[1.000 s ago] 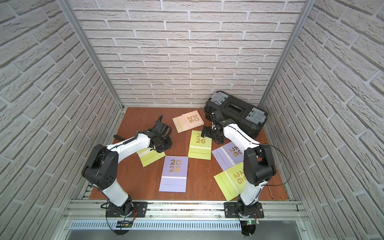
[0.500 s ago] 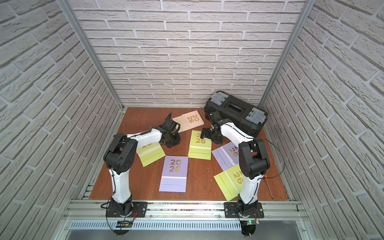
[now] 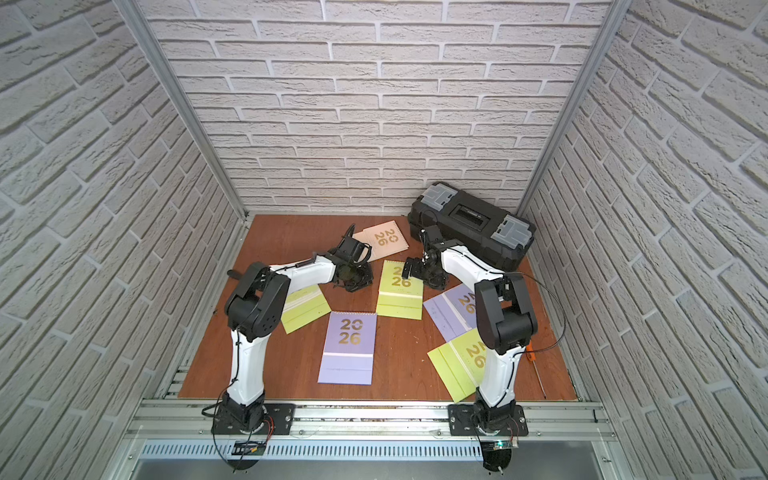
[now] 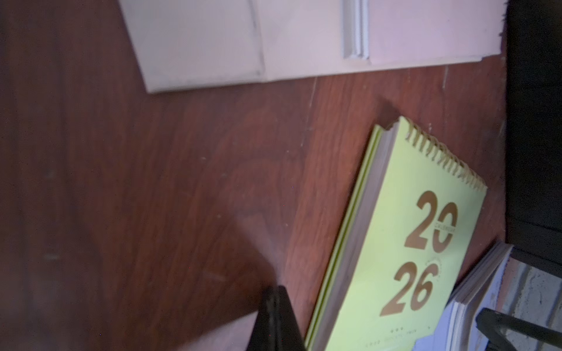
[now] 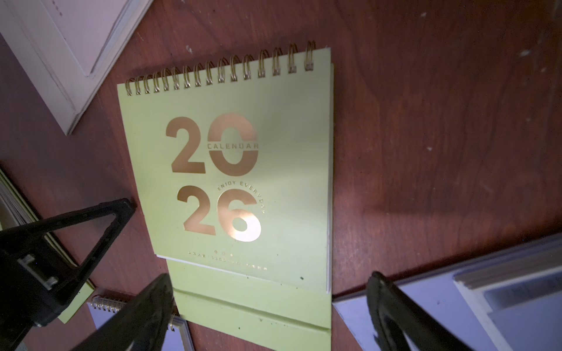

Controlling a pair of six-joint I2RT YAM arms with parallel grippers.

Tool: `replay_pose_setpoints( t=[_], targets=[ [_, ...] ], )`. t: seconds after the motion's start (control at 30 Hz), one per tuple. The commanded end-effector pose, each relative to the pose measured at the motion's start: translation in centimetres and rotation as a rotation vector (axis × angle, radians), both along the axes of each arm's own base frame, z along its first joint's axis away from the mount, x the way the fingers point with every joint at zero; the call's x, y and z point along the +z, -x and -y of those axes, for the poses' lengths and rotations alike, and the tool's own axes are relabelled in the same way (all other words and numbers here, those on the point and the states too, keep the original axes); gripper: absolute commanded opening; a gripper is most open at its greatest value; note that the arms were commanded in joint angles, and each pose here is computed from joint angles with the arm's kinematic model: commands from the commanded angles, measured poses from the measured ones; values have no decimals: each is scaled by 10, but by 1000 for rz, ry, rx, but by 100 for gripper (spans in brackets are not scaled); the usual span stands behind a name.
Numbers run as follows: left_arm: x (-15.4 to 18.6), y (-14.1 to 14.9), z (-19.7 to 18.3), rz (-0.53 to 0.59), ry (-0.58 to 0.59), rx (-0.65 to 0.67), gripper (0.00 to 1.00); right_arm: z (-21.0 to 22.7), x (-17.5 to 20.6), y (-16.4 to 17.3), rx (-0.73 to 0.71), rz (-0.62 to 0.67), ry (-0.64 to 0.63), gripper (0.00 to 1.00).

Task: Stack the calendars
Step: Pick up the calendar at the center of the board.

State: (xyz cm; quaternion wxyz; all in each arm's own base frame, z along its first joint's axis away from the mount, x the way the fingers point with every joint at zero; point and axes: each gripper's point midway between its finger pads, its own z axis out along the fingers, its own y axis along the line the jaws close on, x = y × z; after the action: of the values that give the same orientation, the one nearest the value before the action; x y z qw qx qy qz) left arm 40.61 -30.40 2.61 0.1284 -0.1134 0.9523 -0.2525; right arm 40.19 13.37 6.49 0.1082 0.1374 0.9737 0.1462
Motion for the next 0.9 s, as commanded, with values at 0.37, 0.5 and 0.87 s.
replay_pose_setpoints(
  t=[0.37,0.5,0.87],
  targets=[
    [-16,8,22,-40,39,-8,0,-4,-29,9,8,-32,-43,100],
    [-17,9,26,-44,54,-8,0,-5,-34,10,8,-36,-53,100],
    [-27,12,31,-73,85,4,0,-13,-41,7,0,-27,-111,100]
  ],
)
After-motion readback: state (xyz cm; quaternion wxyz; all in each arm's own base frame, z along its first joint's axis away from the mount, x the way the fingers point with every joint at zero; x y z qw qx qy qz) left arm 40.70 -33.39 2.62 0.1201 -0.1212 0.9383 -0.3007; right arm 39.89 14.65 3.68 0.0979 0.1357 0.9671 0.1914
